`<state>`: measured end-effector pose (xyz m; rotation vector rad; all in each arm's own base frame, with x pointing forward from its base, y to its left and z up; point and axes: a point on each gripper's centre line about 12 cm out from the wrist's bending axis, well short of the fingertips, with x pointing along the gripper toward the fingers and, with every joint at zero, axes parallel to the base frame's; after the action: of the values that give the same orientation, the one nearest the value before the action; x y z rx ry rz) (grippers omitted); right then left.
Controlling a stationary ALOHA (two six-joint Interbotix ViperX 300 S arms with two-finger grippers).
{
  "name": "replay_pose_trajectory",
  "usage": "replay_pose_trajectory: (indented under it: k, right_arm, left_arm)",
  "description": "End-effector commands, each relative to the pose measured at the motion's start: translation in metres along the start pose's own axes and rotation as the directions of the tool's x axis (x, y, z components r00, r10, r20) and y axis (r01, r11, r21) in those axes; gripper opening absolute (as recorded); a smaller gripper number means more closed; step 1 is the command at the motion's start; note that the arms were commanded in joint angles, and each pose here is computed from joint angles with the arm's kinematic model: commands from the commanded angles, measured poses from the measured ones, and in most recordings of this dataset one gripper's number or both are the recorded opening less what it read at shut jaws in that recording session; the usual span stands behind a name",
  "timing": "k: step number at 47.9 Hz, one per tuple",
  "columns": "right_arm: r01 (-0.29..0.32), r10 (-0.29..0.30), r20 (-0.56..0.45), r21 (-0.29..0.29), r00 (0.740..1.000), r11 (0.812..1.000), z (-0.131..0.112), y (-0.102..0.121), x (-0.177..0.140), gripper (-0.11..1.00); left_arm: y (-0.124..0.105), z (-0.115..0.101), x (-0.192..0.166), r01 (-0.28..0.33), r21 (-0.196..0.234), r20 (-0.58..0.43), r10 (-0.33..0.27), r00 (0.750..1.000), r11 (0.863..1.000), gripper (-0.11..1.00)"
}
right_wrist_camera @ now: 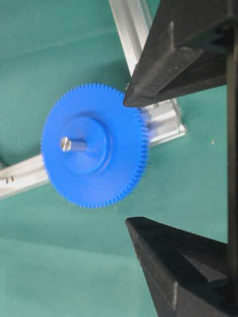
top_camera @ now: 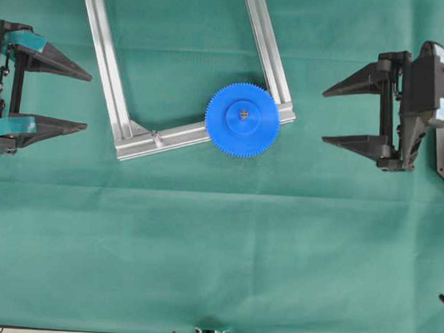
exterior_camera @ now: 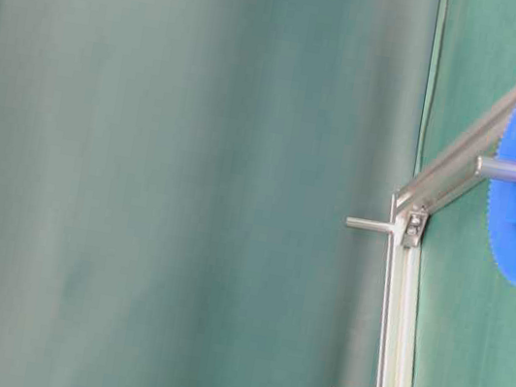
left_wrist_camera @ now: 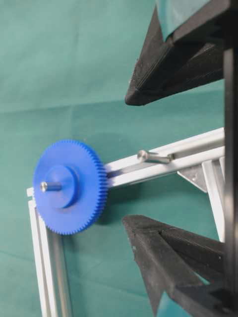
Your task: Find the location of the shaft and insert the gear.
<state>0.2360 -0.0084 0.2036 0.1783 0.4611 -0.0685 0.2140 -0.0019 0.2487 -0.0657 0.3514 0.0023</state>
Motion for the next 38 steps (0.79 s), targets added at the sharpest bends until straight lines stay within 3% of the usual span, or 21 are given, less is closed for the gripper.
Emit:
replay_pose_trajectory:
  k: [1, 38]
  right_arm:
    - [0.009, -0.009, 0.02, -0.001, 1.0, 1.0, 0.0064, -0.0025, -0.0002, 0.86]
    - [0.043, -0.042, 0.023, -0.036, 0.999, 0.998, 0.0076, -0.0113, -0.0005, 0.86]
  left_arm:
    - [-0.0012, 0.0084, 0.0001, 0.004, 0.001, 0.026, -0.005, 1.0, 1.0, 0.97]
    - [-0.0012, 0.0088, 0.0001, 0.005, 0.0, 0.029, -0.005, 1.0, 1.0, 0.97]
